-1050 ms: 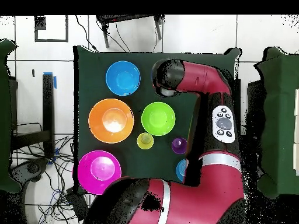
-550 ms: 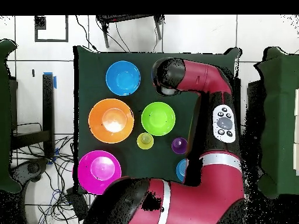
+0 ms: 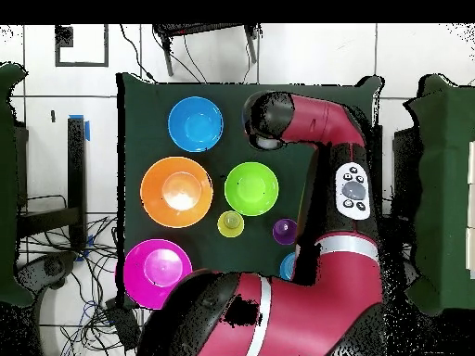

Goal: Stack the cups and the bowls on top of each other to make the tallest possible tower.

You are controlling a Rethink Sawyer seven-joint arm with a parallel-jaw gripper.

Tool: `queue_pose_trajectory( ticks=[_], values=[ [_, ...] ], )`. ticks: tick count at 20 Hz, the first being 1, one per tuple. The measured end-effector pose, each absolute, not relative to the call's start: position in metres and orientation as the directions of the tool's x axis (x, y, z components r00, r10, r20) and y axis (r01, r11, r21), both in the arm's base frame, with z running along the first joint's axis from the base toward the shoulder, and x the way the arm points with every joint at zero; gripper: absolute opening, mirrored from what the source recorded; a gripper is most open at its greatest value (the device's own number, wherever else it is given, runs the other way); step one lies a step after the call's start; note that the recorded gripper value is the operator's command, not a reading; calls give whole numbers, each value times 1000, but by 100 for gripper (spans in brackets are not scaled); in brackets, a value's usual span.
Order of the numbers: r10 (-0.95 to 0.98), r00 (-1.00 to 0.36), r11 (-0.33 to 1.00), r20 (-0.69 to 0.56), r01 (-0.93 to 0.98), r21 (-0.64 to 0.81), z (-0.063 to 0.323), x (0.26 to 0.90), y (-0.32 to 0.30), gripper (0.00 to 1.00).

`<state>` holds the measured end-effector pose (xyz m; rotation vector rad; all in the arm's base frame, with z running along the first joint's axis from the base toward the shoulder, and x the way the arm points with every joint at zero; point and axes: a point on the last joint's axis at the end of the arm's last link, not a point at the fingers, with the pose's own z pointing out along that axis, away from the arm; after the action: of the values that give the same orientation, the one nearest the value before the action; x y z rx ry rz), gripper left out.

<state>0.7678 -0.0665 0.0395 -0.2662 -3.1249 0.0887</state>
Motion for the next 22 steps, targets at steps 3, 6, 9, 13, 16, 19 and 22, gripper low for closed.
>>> queue_pose_trajectory(
  ticks=[3, 6, 9, 13, 16, 19, 22],
  values=[
    [169, -986, 984, 12, 168, -55, 30, 764, -65, 100],
    [169, -985, 984, 20, 167, -54, 26, 762, -65, 100],
    [168, -985, 985, 28, 166, -54, 26, 758, -63, 100],
    [167, -985, 985, 35, 165, -54, 31, 753, -62, 100],
    [167, -985, 985, 35, 165, -54, 34, 752, -62, 100],
    [166, -986, 985, 31, 164, -55, 40, 752, -62, 100],
    [165, -986, 985, 24, 164, -57, 53, 751, -61, 100]
  ],
)
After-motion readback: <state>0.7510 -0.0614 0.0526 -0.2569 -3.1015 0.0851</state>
